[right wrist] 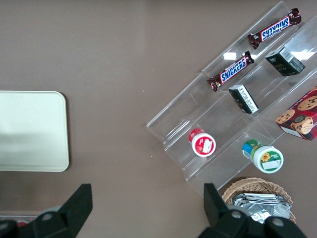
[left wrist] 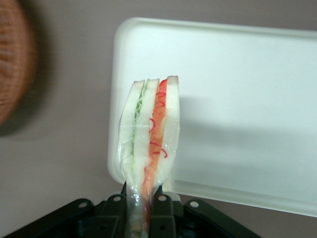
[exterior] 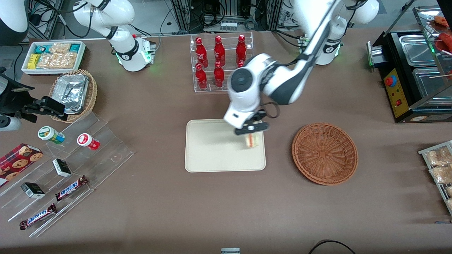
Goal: Place sandwich from basket to tray
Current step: 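Lower the sandwich onto the tray center and open the left gripper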
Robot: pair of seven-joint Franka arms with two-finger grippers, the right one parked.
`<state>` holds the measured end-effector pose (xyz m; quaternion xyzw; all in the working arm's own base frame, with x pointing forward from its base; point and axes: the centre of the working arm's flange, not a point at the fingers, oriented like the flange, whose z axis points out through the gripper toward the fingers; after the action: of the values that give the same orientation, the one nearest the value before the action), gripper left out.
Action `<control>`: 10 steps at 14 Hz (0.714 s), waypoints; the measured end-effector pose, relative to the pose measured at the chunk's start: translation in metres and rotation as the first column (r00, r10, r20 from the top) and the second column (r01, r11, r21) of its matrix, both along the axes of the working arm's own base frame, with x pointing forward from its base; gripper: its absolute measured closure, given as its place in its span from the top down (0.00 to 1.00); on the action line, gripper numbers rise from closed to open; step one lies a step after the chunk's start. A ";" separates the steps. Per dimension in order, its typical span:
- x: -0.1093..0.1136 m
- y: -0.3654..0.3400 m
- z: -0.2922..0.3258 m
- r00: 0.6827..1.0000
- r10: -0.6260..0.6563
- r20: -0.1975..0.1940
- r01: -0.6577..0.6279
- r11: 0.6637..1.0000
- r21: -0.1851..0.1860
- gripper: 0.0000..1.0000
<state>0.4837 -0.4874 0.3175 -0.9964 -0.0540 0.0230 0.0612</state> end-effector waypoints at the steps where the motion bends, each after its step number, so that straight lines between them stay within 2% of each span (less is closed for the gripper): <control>1: -0.001 -0.016 -0.015 1.000 -0.017 0.006 0.017 1.000 -0.009 0.16; 4: -0.003 -0.047 -0.042 0.998 -0.050 0.046 0.053 0.997 -0.056 0.16; 7: -0.007 -0.057 -0.058 0.995 -0.063 0.077 0.067 0.996 -0.054 0.16; 10: -0.005 -0.061 -0.071 0.993 -0.031 0.110 0.039 0.997 -0.072 0.15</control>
<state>0.4790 -0.5482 0.2462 -0.9985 -0.0391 -0.0305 0.0214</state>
